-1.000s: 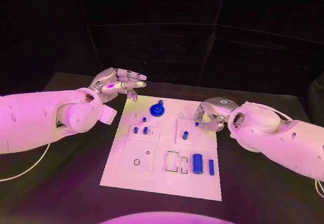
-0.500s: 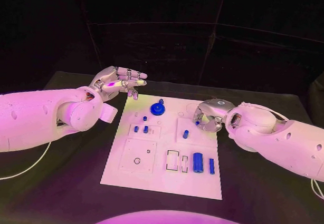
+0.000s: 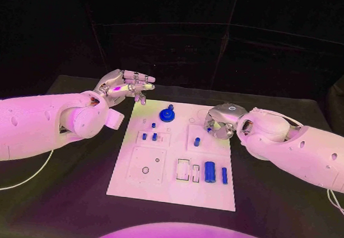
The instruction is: Assemble the parts on the task board
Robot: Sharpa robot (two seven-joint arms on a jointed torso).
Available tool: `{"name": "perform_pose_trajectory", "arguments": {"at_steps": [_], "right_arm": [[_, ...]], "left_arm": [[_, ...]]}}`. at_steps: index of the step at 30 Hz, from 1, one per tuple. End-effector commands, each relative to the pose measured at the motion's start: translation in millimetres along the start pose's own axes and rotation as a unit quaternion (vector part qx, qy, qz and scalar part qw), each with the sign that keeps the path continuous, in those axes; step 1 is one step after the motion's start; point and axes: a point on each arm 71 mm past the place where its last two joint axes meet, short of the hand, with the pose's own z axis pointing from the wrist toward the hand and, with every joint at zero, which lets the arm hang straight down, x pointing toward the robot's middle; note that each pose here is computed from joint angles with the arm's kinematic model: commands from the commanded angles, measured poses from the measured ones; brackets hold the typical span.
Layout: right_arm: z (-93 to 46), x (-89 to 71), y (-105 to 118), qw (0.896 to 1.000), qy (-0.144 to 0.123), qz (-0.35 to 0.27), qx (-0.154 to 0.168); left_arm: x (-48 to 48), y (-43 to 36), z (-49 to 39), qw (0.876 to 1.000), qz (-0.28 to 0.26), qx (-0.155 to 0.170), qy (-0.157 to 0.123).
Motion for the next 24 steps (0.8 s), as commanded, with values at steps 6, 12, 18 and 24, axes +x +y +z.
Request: {"name": "perform_pose_trajectory", "arguments": {"at_steps": [6,12,18,24], "right_arm": [[-4.1,-0.4,3.8,0.999,-0.033,-0.016,0.001],[-14.4,-6.4,6.0,0.998,-0.065,-0.002,-0.006],[-23.6,-11.0,7.0,0.996,-0.084,0.006,-0.009],[-33.0,-15.9,12.1,0.995,-0.098,0.024,-0.017]], "left_arm": [[-2.2,-2.1,0.3,1.0,-0.003,0.009,-0.002],[-4.9,-1.7,0.2,1.0,-0.001,0.007,-0.006],[-7.2,-1.5,0.6,1.0,0.001,0.007,-0.01],[-8.0,-1.4,0.6,1.0,0.002,0.006,-0.01]]}}
